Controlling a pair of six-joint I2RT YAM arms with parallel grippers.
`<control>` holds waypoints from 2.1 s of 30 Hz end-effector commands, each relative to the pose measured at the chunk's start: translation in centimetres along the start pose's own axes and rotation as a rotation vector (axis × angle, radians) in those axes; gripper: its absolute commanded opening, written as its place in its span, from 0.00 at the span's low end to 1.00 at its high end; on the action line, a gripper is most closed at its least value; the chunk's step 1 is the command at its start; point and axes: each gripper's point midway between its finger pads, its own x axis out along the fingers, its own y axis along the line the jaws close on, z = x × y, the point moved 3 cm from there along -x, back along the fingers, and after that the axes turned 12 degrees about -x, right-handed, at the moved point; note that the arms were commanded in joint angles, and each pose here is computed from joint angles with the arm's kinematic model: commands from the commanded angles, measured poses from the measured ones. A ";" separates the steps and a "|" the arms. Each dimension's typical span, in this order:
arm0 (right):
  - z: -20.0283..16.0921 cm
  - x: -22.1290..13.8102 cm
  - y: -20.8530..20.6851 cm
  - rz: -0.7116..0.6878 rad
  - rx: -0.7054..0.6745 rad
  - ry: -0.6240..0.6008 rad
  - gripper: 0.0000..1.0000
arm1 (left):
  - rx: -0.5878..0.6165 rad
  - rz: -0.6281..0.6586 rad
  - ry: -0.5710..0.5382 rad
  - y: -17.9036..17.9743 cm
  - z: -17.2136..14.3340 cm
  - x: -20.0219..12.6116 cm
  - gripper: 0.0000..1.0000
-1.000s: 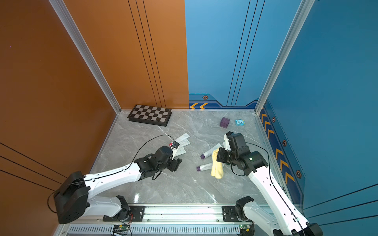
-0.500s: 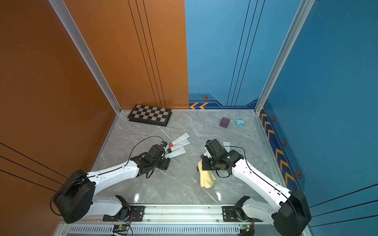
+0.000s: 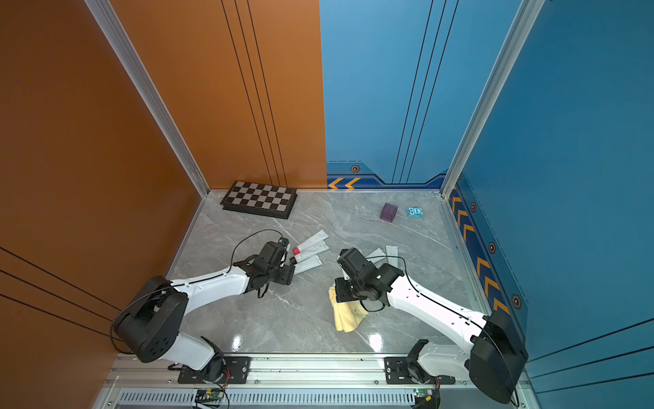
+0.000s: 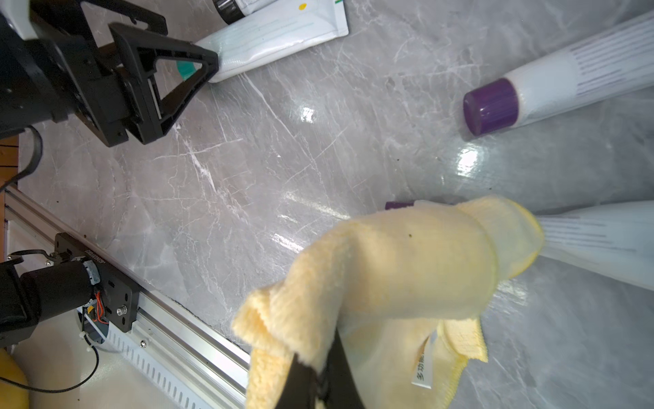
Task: Wipe the surface of the toothpaste tube
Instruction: Move the toothpaste to the center of the board.
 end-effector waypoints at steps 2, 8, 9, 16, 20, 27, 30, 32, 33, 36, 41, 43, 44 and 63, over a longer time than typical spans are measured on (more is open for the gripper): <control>-0.1 2.3 -0.6 -0.030 0.019 0.023 0.00 | 0.015 -0.042 0.009 -0.6 0.4 0.5 0.76; -0.2 5.6 -2.6 -0.075 0.050 0.101 0.00 | 0.022 -0.089 0.032 -0.9 -0.5 0.6 0.76; -0.2 5.8 -3.1 -0.085 0.060 0.105 0.00 | 0.026 -0.095 0.036 -1.0 -0.7 0.7 0.76; -0.5 6.3 -7.1 -0.147 0.142 0.123 0.00 | 0.050 -0.092 0.058 -1.3 -0.8 1.4 0.77; -0.8 5.5 -8.7 -0.150 0.186 0.112 0.00 | 0.071 -0.081 0.088 -1.7 -1.0 2.1 0.77; -0.1 3.7 -7.7 -0.115 0.168 0.073 0.00 | 0.116 -0.092 0.107 -2.7 -1.4 2.5 0.76; 0.1 3.2 -7.0 -0.101 0.157 0.066 0.00 | 0.137 -0.108 0.126 -3.2 -1.7 2.7 0.70; 0.3 2.7 -6.8 -0.101 0.150 0.054 0.00 | 0.144 -0.122 0.137 -3.5 -2.1 2.6 0.63; 0.5 2.3 -6.6 -0.100 0.146 0.045 0.00 | 0.145 -0.133 0.143 -3.7 -2.5 2.4 0.61; 0.9 1.6 -6.5 -0.103 0.139 0.033 0.00 | 0.165 -0.155 0.156 -4.5 -3.4 2.0 0.55; 1.4 1.0 -6.4 -0.110 0.126 0.026 0.00 | 0.210 -0.206 0.184 -6.0 -5.2 1.3 0.46; 1.6 1.0 -6.5 -0.111 0.125 0.028 0.00 | 0.230 -0.233 0.200 -6.7 -6.0 0.9 0.42; 1.6 1.0 -6.4 -0.110 0.123 0.029 0.00 | 0.238 -0.243 0.206 -7.0 -6.4 0.7 0.39; 2.8 1.7 -6.6 -0.114 0.103 0.048 0.00 | 0.257 -0.269 0.236 -7.5 -13.9 -3.9 0.52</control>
